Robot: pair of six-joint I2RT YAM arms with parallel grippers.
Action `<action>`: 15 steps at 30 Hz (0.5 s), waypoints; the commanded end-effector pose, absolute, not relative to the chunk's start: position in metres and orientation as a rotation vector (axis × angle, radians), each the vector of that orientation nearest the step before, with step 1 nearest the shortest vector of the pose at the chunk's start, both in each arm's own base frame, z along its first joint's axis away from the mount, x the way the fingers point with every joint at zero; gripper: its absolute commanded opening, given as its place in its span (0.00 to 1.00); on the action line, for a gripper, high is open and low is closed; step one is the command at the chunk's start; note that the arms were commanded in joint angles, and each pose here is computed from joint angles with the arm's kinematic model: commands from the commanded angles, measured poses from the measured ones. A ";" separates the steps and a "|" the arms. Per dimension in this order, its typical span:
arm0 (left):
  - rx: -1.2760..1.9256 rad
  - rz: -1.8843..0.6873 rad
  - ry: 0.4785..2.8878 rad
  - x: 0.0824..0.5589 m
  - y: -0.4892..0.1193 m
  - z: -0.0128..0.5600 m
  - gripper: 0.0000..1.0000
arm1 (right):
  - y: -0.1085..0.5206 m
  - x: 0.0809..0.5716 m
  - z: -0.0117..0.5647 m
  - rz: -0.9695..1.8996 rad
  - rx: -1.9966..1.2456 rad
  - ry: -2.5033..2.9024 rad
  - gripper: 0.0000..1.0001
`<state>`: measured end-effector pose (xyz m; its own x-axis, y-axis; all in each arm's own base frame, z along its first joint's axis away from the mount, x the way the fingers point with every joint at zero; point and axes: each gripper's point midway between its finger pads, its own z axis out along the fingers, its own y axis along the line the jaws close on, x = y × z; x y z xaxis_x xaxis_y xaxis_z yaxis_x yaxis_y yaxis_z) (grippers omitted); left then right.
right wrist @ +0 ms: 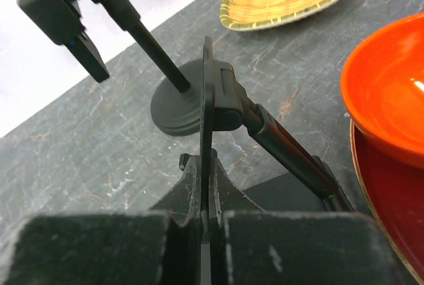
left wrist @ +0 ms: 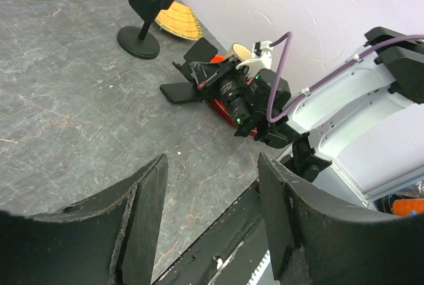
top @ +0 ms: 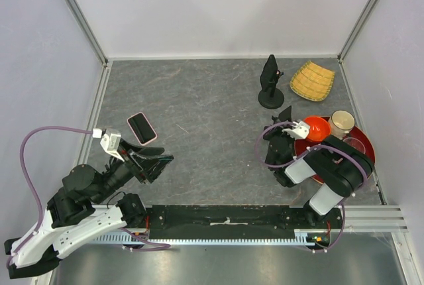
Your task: Place the phone on the phone stand
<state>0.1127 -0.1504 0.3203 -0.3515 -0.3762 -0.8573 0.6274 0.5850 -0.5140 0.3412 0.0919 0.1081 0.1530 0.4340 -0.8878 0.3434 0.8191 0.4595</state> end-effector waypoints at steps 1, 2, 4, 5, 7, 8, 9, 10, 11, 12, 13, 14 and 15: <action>0.242 -1.067 1.575 0.112 -0.155 0.330 0.63 | 0.098 0.347 0.156 0.367 0.672 1.245 0.00; 0.243 -1.072 1.572 0.111 -0.155 0.330 0.63 | 0.098 0.346 0.155 0.380 0.650 1.253 0.00; 0.244 -1.075 1.567 0.111 -0.155 0.331 0.63 | 0.105 0.347 0.160 0.432 0.563 1.264 0.00; 0.245 -1.076 1.569 0.111 -0.155 0.331 0.63 | 0.104 0.344 0.158 0.439 0.543 1.277 0.00; 0.248 -1.079 1.566 0.110 -0.155 0.331 0.63 | 0.103 0.342 0.158 0.476 0.494 1.293 0.00; 0.247 -1.082 1.563 0.110 -0.155 0.332 0.63 | 0.104 0.342 0.158 0.500 0.483 1.298 0.00; 0.250 -1.084 1.565 0.110 -0.155 0.331 0.63 | 0.104 0.343 0.157 0.510 0.475 1.306 0.00; 0.251 -1.085 1.564 0.110 -0.156 0.331 0.63 | 0.107 0.343 0.155 0.538 0.442 1.320 0.00; 0.257 -1.090 1.561 0.109 -0.157 0.332 0.63 | 0.108 0.343 0.154 0.548 0.428 1.324 0.00; 0.260 -1.092 1.561 0.109 -0.157 0.332 0.63 | 0.108 0.343 0.154 0.560 0.421 1.322 0.00; 0.260 -1.091 1.559 0.108 -0.157 0.333 0.63 | 0.104 0.345 0.153 0.558 0.430 1.321 0.00; 0.262 -1.094 1.558 0.108 -0.157 0.333 0.63 | 0.109 0.346 0.151 0.585 0.404 1.337 0.00; 0.261 -1.096 1.556 0.108 -0.157 0.333 0.63 | 0.108 0.348 0.151 0.586 0.405 1.335 0.00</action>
